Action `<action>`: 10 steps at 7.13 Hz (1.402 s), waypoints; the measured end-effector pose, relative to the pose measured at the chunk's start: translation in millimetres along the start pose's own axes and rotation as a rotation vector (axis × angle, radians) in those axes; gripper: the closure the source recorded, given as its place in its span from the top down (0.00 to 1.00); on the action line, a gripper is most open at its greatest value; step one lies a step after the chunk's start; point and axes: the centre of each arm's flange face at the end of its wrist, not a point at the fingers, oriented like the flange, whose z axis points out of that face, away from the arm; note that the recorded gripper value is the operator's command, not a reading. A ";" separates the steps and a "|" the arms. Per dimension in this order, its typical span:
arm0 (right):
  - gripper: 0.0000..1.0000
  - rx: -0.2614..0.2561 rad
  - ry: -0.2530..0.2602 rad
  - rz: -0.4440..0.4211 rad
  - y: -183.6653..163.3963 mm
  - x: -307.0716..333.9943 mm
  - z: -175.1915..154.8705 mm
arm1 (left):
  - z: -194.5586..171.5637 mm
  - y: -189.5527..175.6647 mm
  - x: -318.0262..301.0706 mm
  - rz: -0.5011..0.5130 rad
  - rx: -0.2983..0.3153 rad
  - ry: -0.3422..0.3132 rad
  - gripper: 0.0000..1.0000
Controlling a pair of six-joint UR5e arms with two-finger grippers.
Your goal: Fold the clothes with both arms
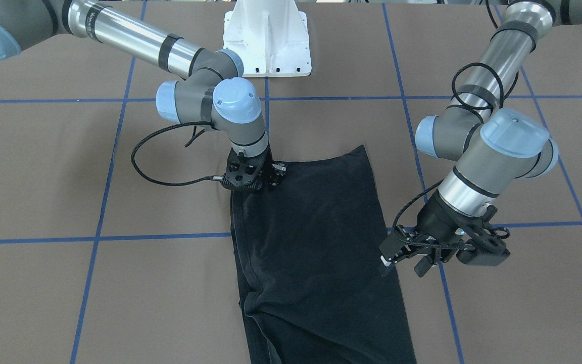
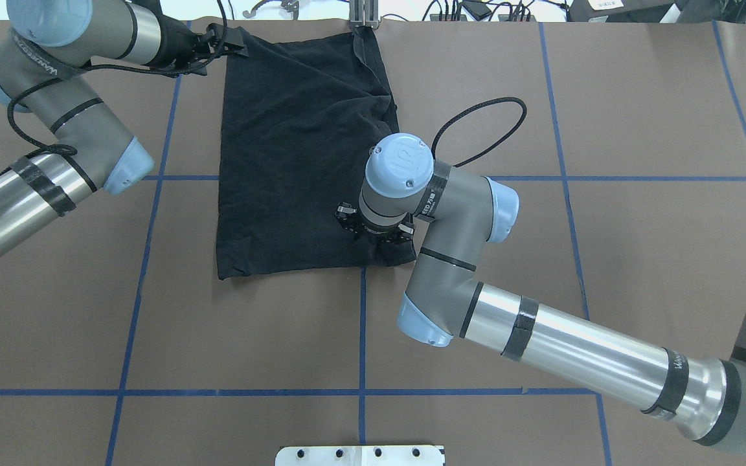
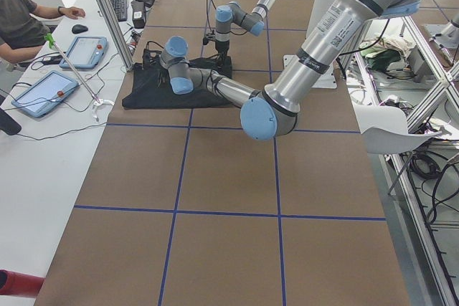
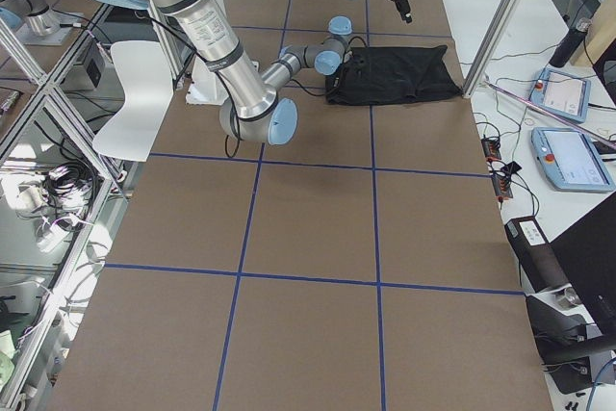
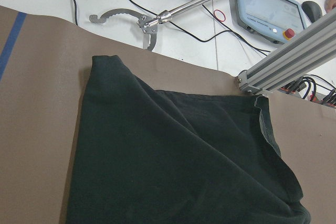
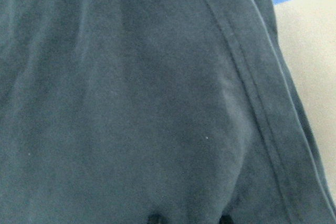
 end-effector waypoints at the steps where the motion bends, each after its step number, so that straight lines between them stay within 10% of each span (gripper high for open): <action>1: 0.00 -0.001 -0.001 0.000 0.1 -0.6 -0.4 | 0.1 0.1 0.5 -0.001 0.000 0.000 1.00; 10: 0.00 -0.050 -0.029 0.001 9.4 -6.2 -17.0 | -12.5 50.0 8.2 -0.024 -0.046 0.049 1.00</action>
